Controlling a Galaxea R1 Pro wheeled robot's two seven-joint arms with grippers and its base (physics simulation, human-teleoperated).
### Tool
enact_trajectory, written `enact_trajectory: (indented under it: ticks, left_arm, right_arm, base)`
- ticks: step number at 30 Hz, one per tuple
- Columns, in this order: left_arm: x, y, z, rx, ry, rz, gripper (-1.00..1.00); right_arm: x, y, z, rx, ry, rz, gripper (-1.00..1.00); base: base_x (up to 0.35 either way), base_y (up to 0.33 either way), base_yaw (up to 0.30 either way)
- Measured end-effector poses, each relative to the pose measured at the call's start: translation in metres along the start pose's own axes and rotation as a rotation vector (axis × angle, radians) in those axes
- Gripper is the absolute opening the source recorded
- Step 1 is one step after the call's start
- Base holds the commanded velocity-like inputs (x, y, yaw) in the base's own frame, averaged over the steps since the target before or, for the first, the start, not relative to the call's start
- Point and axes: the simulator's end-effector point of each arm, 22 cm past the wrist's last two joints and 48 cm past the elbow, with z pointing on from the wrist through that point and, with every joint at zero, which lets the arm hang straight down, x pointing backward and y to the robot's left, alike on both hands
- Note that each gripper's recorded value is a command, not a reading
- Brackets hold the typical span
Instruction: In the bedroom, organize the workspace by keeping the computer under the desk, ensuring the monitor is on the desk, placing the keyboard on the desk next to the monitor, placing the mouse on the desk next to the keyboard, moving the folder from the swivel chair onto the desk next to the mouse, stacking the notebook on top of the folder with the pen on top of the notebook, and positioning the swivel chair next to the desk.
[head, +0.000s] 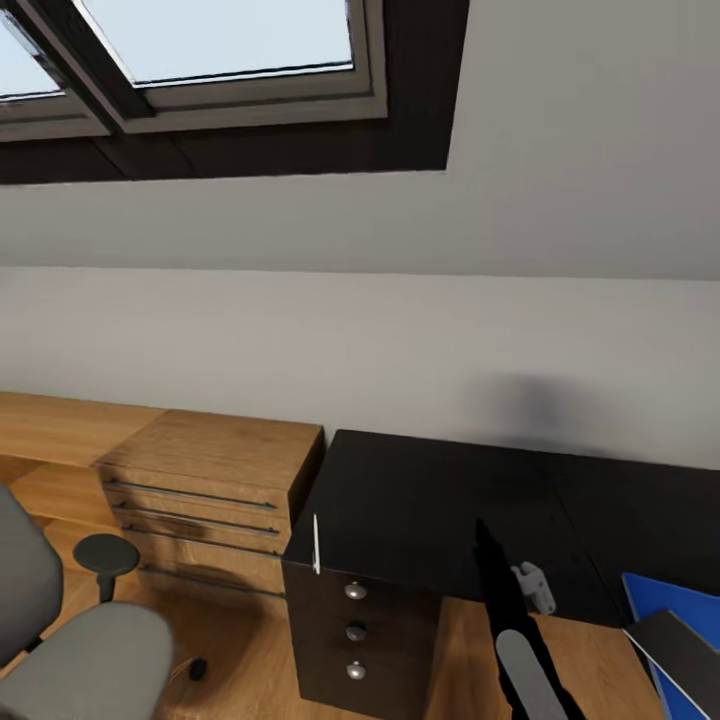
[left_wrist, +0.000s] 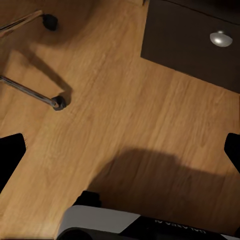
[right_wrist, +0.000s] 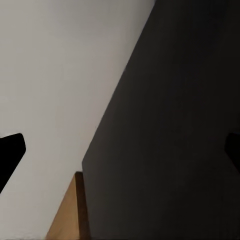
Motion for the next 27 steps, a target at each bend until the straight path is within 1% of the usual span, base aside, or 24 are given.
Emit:
enact_trajectory:
  ticks: [6,9,17,18,22,24,27]
  left_arm:
    - [-0.001,0.0,0.0,0.001,-0.003,0.0,1.0]
    - [-0.001,-0.001,-0.001,0.001,-0.004,0.0,1.0]
    - [-0.003,-0.001,-0.001,0.003,-0.007,-0.001,1.0]
    - [-0.003,-0.001,-0.001,0.003,-0.008,-0.001,1.0]
    - [-0.003,-0.002,-0.001,0.003,-0.01,0.0,1.0]
    - [-0.004,-0.002,-0.002,0.003,-0.011,-0.001,1.0]
    - [-0.004,-0.002,-0.002,0.004,-0.012,0.0,1.0]
  right_arm:
    - [0.001,-0.002,0.0,0.005,0.001,-0.01,1.0]
    - [0.001,-0.001,-0.001,0.003,0.0,-0.029,1.0]
    - [0.019,-0.006,-0.004,0.012,0.016,-0.091,1.0]
    - [0.021,-0.008,-0.004,0.016,0.019,-0.104,1.0]
    - [0.026,-0.013,-0.004,0.024,0.026,-0.124,1.0]
    - [0.031,-0.022,-0.004,0.042,0.038,-0.136,1.0]
    - [0.035,-0.028,-0.005,0.055,0.046,-0.141,1.0]
  base:
    - [0.0,0.0,0.254]
    - [0.0,0.0,0.254]
    - [0.0,0.0,0.254]
    - [0.0,0.0,0.254]
    - [0.0,0.0,0.254]
    - [0.0,0.0,0.254]
    - [0.0,0.0,0.254]
